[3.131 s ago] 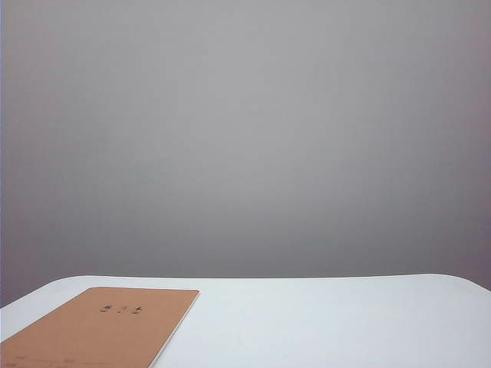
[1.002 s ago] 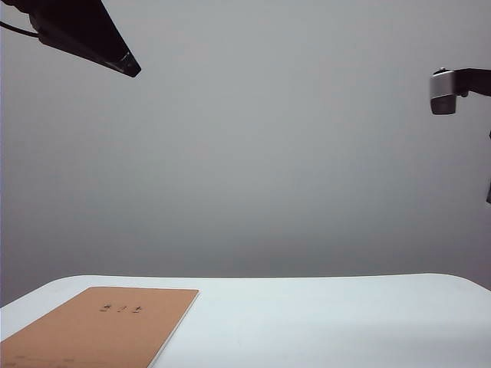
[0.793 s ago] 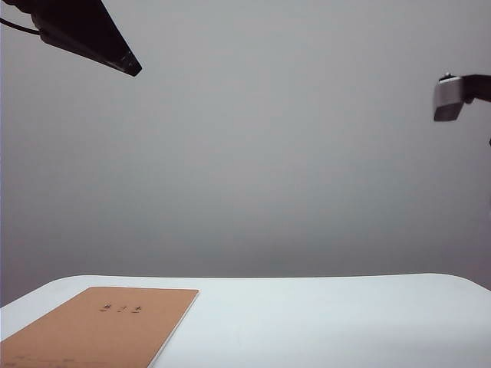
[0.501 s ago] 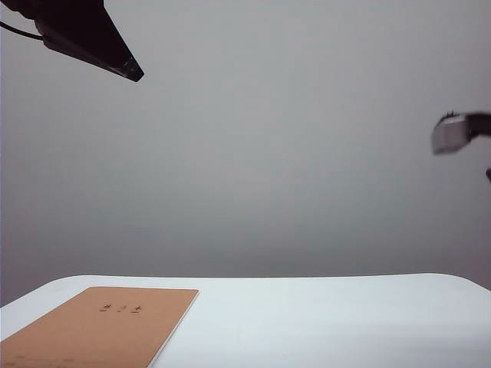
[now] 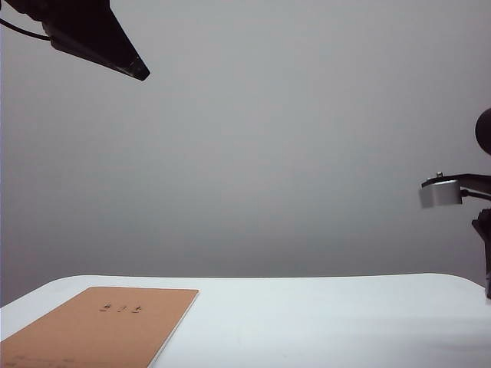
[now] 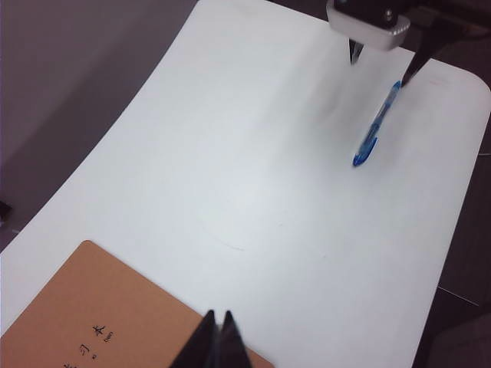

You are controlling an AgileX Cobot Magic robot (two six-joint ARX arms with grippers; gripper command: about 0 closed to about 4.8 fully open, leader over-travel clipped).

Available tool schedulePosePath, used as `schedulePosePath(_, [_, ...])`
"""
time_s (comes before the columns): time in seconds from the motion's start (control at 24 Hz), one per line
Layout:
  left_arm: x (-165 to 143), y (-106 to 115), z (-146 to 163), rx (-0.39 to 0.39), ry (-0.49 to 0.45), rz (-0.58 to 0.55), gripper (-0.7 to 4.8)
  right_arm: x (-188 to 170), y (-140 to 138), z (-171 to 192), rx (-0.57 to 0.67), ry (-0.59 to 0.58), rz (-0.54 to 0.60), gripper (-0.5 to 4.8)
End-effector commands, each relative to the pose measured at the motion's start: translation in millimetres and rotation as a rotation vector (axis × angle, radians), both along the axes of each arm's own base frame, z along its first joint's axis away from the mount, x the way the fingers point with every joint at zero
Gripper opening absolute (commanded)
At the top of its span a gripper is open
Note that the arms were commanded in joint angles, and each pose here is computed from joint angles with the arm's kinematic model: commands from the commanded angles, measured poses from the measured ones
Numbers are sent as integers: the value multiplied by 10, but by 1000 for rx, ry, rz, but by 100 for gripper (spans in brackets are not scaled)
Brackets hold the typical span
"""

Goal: Pick up a pen on the table and place it on the notebook.

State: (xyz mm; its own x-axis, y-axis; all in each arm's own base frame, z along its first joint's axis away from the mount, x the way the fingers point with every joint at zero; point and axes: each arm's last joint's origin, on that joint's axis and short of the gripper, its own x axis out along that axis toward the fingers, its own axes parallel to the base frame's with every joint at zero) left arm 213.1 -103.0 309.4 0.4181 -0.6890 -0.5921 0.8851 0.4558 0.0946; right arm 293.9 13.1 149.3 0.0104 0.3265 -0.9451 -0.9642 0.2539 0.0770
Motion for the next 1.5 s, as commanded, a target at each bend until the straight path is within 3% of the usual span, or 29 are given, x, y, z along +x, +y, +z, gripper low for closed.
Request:
schedulePosePath(0.04, [2,-2,29,-10,-21,-10,-5,14,4,-75,2,16,31,392])
schedulePosePath(0.38, [2,-2,27,-10,-20,-10,-5,49,54,-334,1,30,46,405])
schedulePosePath(0.71, [3,-3,29,-15,-13,-3,-5,-139,55,-595,2,5,45,402])
schedulePosePath(0.79, [3,-3,29,-15,-14,-3,-5,-174,54,-638,2,-1,46,364])
schedulePosePath(0.83, [3,-3,29,-15,-13,-3,-5,-209,53,-667,0,6,46,287])
schedulePosePath(0.88, [3,-2,27,-16,-10,-1,-5,-234,50,-685,-7,13,46,246])
schedulePosePath(1.09, [2,-3,27,-17,-10,-1,-5,-239,41,-692,-39,13,46,245])
schedulePosePath(1.13, [2,-2,27,-18,-7,1,-5,-238,49,-692,-44,11,50,183])
schedulePosePath(1.17, [2,-2,20,-17,-6,1,-5,-233,56,-694,-58,5,53,64])
schedulePosePath(1.21, [1,-2,18,-17,-5,1,-5,-230,65,-695,-73,1,58,19])
schedulePosePath(1.5, [1,-3,18,-17,-5,1,-5,-213,95,-671,-87,-16,59,-4])
